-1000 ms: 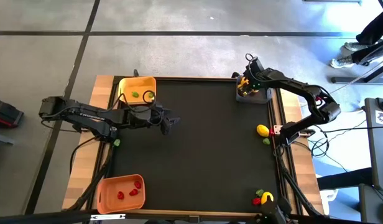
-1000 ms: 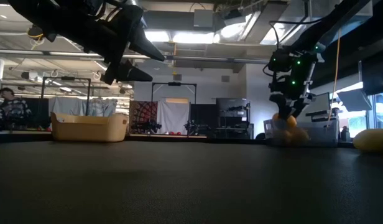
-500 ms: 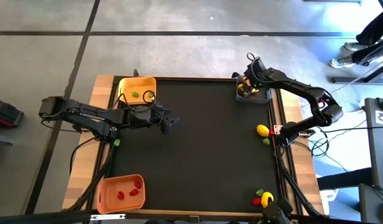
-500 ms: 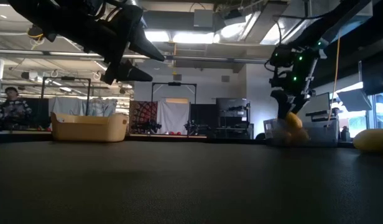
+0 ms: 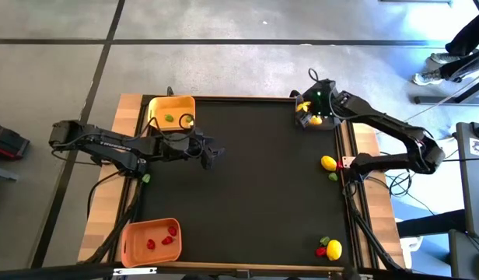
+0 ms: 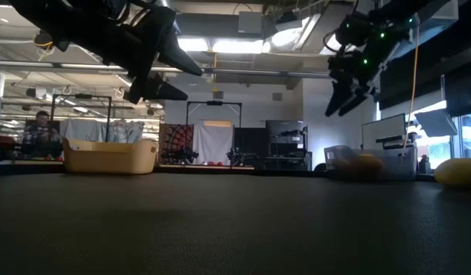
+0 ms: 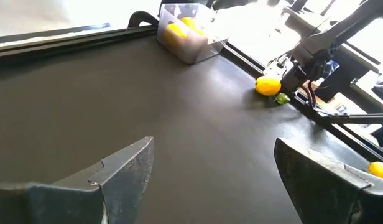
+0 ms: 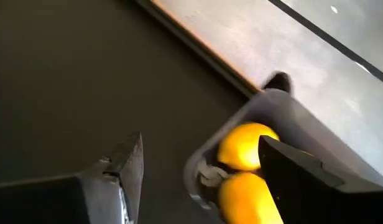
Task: Sort produce into baskets
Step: Put the yellow lemon into the black bin
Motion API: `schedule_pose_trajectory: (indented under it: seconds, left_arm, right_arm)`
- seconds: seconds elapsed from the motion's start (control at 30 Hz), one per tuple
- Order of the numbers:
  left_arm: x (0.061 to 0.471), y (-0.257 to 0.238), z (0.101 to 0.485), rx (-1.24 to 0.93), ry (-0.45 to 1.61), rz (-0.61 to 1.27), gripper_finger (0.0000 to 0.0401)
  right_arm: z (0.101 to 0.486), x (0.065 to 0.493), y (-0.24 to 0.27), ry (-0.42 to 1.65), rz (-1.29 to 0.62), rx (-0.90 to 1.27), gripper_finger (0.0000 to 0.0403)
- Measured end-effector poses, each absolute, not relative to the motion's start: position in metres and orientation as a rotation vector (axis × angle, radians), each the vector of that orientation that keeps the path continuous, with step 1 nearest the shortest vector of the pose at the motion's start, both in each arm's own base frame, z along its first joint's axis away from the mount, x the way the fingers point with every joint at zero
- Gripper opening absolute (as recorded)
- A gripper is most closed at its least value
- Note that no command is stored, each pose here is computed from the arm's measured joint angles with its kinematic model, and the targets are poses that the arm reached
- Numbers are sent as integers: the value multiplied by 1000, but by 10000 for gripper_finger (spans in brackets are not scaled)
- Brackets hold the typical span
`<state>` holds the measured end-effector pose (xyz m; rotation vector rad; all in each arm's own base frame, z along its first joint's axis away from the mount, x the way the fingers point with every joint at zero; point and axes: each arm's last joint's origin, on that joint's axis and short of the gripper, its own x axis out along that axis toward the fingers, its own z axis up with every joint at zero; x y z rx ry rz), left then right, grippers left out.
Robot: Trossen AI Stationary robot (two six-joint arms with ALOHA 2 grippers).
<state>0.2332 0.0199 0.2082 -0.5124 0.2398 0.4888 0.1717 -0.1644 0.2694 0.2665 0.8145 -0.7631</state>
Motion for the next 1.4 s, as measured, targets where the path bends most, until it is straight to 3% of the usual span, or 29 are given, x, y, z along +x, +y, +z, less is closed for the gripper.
schedule_pose_trajectory:
  seconds: [0.23,0.77,1.2,1.4]
  left_arm:
    - [233,20,208,-513,239,489,328]
    - [233,20,208,-430,258,476,328]
    - [234,20,208,-394,265,477,328]
    - [234,20,208,-391,268,477,328]
  right_arm:
    - [272,183,-143,814,-680,269,253]
    - [264,211,-69,955,-249,217,253]
    - [252,186,-52,1277,-343,249,253]
    - [260,168,-50,1302,-449,232,253]
